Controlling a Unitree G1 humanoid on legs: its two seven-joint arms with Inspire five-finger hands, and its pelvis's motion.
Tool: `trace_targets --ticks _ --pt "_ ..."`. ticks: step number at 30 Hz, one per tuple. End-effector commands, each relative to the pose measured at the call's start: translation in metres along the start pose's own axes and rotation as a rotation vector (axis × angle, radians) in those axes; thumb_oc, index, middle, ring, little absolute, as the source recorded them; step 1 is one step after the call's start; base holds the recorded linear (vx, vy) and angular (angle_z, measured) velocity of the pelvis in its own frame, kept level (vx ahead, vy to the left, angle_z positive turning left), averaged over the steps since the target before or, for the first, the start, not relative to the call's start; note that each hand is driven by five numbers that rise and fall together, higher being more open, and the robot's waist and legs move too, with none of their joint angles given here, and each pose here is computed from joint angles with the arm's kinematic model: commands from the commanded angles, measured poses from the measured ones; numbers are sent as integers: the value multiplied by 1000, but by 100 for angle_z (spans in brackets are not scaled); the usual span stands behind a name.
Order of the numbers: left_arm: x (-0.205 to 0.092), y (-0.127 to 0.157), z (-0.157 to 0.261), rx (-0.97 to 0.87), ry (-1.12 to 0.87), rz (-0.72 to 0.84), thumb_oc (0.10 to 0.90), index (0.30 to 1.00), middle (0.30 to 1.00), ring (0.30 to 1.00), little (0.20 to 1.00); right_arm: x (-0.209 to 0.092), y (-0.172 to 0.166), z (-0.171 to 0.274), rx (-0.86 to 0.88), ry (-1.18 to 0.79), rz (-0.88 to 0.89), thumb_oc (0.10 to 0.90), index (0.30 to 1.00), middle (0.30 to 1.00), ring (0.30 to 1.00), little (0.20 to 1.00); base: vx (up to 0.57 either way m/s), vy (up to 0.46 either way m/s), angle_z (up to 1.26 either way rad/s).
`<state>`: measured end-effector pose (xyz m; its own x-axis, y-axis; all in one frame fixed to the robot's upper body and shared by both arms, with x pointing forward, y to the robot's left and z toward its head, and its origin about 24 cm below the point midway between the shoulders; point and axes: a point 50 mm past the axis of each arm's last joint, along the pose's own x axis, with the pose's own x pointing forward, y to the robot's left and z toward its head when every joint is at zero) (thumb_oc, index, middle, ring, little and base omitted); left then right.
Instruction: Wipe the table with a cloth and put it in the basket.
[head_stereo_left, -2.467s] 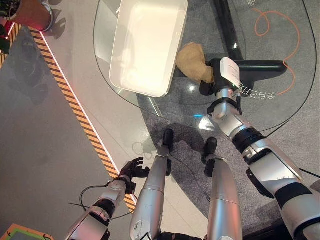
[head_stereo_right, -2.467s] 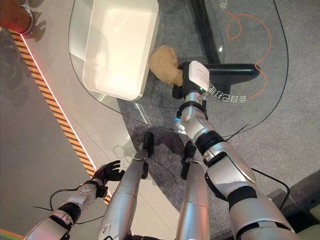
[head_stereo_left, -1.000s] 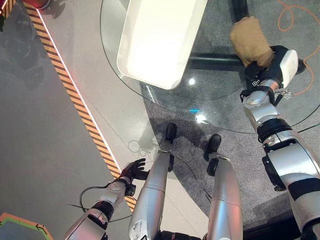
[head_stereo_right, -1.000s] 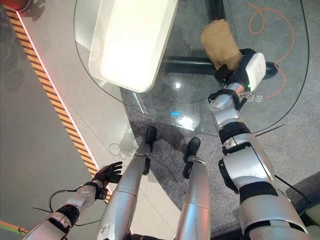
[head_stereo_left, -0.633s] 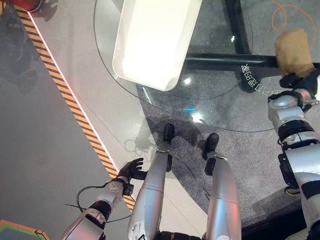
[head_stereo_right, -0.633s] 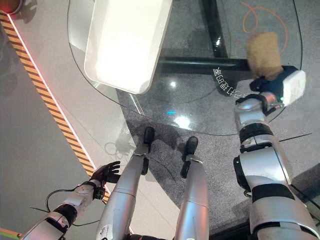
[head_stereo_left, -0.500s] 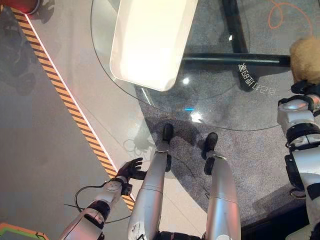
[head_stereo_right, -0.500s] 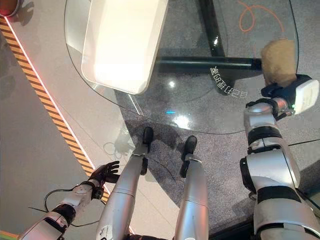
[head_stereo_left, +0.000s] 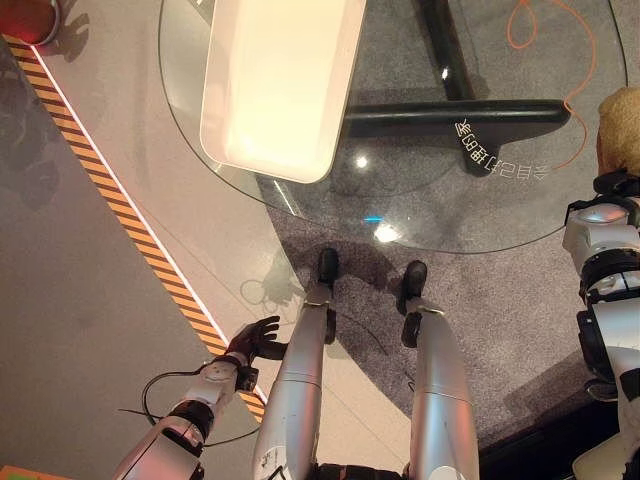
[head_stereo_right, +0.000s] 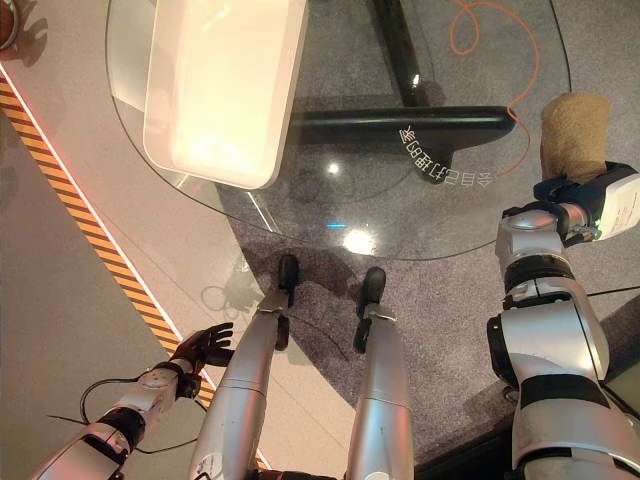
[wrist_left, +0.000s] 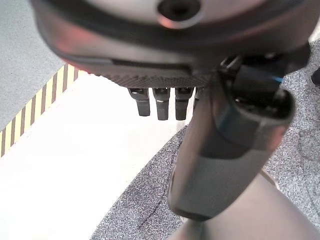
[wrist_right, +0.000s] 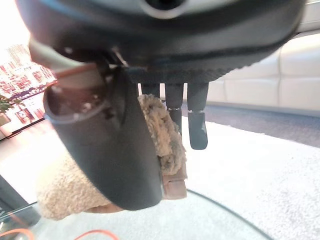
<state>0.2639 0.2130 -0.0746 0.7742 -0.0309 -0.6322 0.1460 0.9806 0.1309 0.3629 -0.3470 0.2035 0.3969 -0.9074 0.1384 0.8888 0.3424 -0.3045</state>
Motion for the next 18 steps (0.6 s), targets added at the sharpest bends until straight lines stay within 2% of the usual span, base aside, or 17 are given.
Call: trace_targets --ticks 1,6,18 --pt "-10 7 -34 -61 91 24 800 900 900 900 900 19 -34 46 65 -239 -119 100 300 300 300 200 0 0 0" --pt "-8 1 -33 -56 87 12 800 900 900 900 900 -3 -10 72 79 -352 -14 100 300 300 300 200 0 0 0" --pt "-6 -12 -31 -47 72 -10 800 900 900 900 900 -54 37 94 20 -534 217 100 300 300 300 200 0 0 0"
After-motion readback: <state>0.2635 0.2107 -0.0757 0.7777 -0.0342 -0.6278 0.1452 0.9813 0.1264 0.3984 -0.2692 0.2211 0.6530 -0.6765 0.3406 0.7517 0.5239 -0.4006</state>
